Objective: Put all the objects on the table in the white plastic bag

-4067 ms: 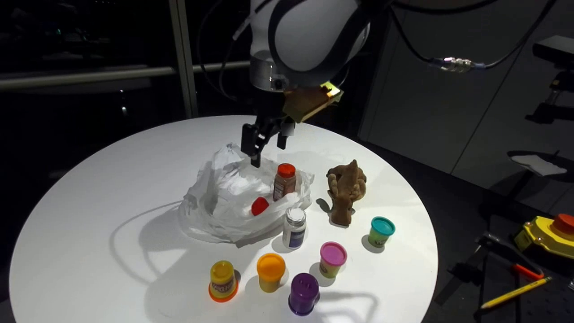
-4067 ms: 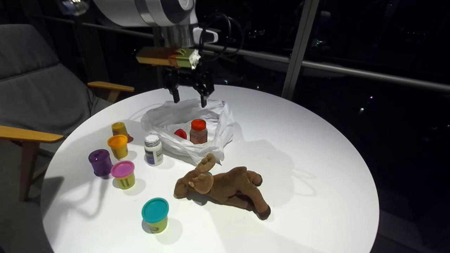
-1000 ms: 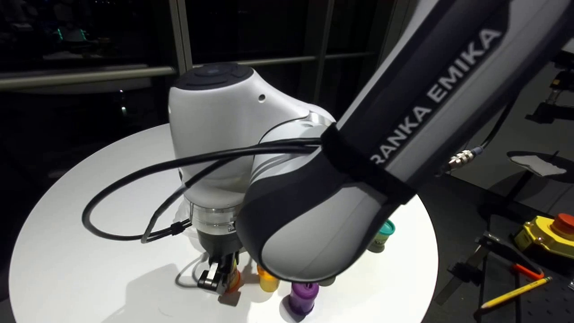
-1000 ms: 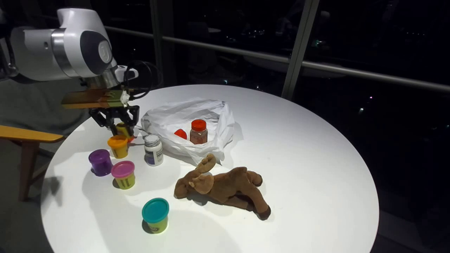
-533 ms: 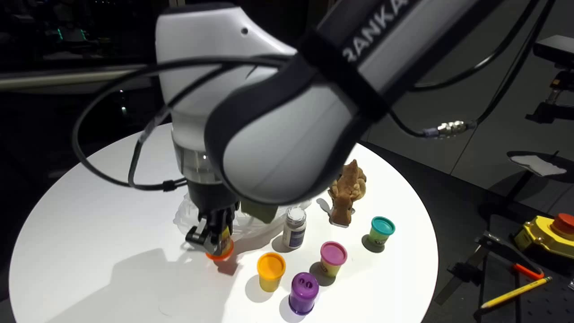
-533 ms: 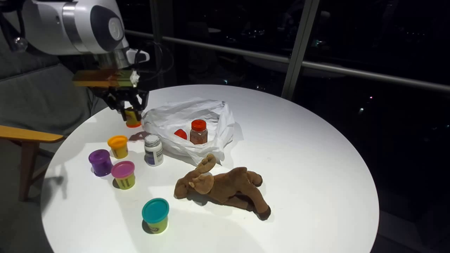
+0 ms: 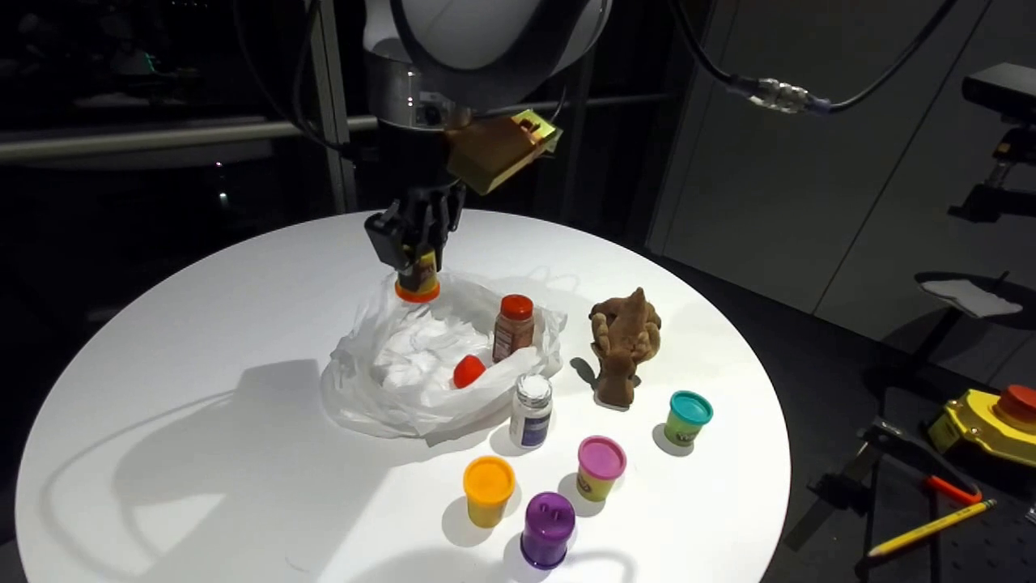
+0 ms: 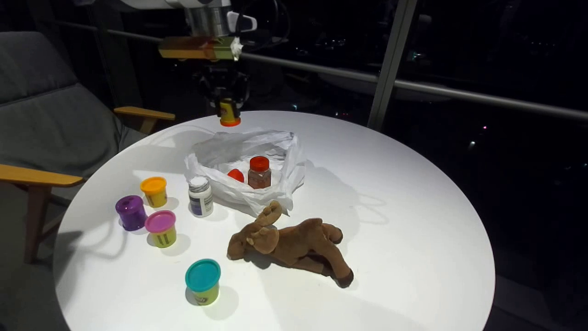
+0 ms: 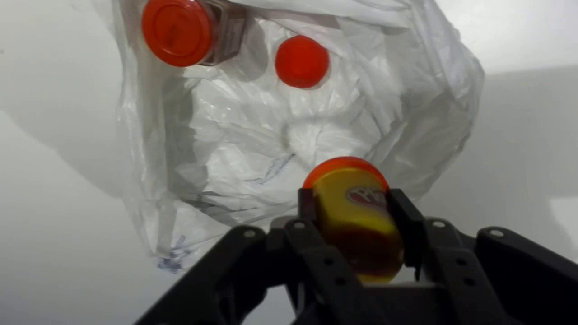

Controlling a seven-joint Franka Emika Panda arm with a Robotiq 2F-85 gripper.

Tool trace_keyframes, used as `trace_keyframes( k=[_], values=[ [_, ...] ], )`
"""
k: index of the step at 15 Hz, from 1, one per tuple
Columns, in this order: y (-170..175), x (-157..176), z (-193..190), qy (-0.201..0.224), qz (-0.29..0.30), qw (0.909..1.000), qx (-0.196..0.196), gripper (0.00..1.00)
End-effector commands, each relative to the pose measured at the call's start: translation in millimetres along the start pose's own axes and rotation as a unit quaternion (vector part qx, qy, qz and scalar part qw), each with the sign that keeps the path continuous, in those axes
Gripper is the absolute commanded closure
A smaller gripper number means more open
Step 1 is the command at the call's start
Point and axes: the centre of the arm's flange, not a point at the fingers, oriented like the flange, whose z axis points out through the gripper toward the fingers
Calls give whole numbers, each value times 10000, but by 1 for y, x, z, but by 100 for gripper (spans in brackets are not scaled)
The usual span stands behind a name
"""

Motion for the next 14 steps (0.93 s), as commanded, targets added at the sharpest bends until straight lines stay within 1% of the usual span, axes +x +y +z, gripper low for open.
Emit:
trace_keyframes(
  k=[1,7,10,12,14],
  values=[
    [37,24,25,-72,271,9996,-16,82],
    [78,39,94,-250,587,9978,-172,82],
    [95,41,117,-231,712,9969,-223,82],
    [103,41,127,-157,833,9961,-236,82],
    [108,40,134,-200,913,9954,-221,82]
  ],
)
